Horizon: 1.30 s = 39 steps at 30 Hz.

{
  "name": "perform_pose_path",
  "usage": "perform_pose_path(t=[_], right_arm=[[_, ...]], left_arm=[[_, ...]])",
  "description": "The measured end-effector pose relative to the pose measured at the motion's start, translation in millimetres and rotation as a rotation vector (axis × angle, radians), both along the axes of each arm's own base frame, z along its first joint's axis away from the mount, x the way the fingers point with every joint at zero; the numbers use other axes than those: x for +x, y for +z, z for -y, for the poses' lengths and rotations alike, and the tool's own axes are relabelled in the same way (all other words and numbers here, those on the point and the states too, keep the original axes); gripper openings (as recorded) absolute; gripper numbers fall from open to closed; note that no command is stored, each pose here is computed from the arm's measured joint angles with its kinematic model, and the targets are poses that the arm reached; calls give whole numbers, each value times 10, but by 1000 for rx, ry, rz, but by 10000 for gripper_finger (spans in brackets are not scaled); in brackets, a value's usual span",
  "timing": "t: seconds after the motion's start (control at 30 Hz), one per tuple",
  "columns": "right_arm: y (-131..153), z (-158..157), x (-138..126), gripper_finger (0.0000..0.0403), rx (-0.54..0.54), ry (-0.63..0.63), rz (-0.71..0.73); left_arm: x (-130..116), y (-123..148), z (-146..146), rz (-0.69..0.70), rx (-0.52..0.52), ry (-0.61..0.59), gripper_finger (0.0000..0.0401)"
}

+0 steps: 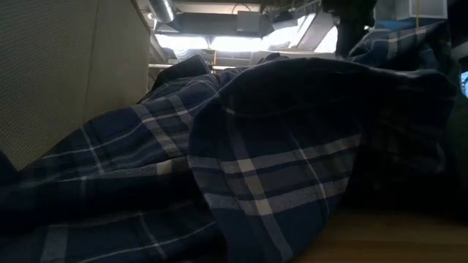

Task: Sort clothes
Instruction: Put the green shirt into the top brown laundry bin

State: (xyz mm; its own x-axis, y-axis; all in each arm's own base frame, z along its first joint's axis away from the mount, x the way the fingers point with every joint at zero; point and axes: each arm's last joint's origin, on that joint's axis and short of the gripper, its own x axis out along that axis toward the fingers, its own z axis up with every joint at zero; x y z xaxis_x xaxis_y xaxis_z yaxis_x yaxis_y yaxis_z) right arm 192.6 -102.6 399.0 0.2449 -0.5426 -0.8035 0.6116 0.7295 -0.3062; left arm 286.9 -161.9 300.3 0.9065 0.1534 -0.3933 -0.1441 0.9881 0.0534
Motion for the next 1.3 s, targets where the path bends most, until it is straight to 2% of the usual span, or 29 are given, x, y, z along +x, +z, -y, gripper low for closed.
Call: perform_pose_path(t=[0.13, 0.23, 0.5, 0.63, 0.8, 1.0, 1.2, 1.3], right_arm=[[100, -221, 31, 252, 193, 140, 172], [109, -468, 111, 249, 263, 263, 201], [102, -1252, 316, 249, 255, 540, 224], [49, -1576, 352, 248, 246, 649, 190], [-74, -1921, 399, 248, 291, 676, 145], [-319, -2377, 386, 248, 336, 708, 18], [-696, -2736, 316, 248, 384, 712, -115], [-884, -2845, 232, 248, 415, 666, -162]], left_arm=[[-1, 0, 1, 0, 0, 0, 166], [1, 0, -1, 0, 2, -1, 166], [12, -19, 5, -5, 6, -1, 166], [48, -85, 25, -23, 18, 0, 166], [86, -160, 47, -42, 30, 1, 166], [97, -172, 43, -45, 33, 3, 166], [101, -170, 37, -43, 33, 4, 166], [101, -169, 38, -42, 32, 4, 166]])
